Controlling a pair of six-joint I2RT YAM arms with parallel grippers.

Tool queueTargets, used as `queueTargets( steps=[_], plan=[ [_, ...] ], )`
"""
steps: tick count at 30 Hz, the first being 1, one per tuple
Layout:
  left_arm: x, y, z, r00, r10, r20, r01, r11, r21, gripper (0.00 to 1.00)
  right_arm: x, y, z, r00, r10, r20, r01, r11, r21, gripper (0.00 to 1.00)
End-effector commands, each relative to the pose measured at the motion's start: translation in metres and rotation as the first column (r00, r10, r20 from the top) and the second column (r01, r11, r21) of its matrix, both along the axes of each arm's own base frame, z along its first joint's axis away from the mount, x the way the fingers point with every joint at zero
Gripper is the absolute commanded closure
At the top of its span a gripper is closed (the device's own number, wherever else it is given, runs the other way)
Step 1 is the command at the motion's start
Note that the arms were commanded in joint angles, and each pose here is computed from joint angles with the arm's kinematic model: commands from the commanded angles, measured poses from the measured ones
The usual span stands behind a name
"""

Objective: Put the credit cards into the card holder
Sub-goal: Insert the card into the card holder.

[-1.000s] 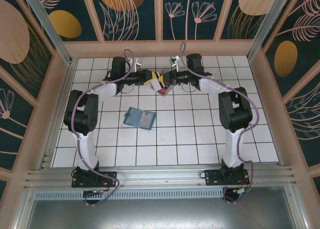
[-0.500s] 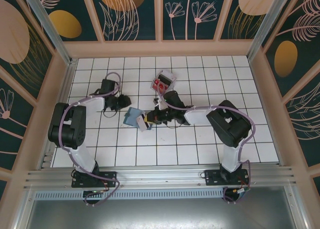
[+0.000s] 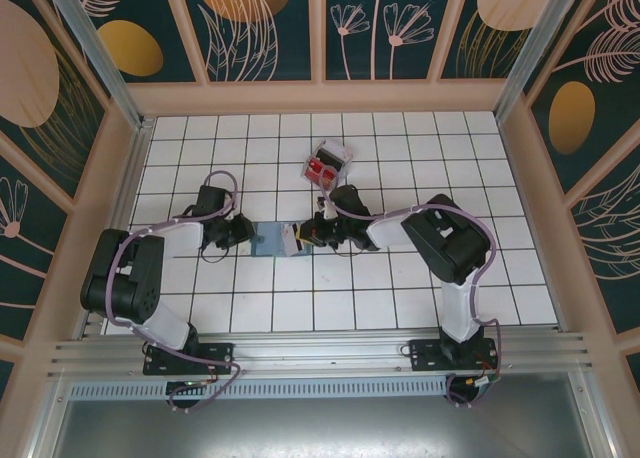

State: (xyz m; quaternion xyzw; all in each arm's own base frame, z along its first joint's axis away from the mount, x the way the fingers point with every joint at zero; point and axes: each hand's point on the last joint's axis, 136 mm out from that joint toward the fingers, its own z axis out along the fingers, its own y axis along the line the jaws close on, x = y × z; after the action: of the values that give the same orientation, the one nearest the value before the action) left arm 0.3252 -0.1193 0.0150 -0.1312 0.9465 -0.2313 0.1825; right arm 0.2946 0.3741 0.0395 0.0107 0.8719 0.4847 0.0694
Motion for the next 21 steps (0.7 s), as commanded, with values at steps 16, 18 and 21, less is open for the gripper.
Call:
queueTargets(
  steps=[16,18,21],
  plan=[
    [-0.033,-0.02,-0.013,0.993,-0.048,-0.103,0.043,0.998,-0.052,0.88,0.012,-0.002,0.033,0.986,0.001,0.168,-0.004,1.0,0.02,1.0],
    [-0.032,-0.02,-0.014,0.993,-0.05,-0.105,0.045,0.998,-0.053,0.88,0.012,0.0,0.031,0.985,0.014,0.173,-0.017,1.0,0.017,1.0],
    [-0.032,-0.02,-0.013,0.993,-0.052,-0.102,0.047,0.998,-0.052,0.88,0.011,0.003,0.03,0.983,0.032,0.181,-0.038,0.999,0.03,1.0]
  ],
)
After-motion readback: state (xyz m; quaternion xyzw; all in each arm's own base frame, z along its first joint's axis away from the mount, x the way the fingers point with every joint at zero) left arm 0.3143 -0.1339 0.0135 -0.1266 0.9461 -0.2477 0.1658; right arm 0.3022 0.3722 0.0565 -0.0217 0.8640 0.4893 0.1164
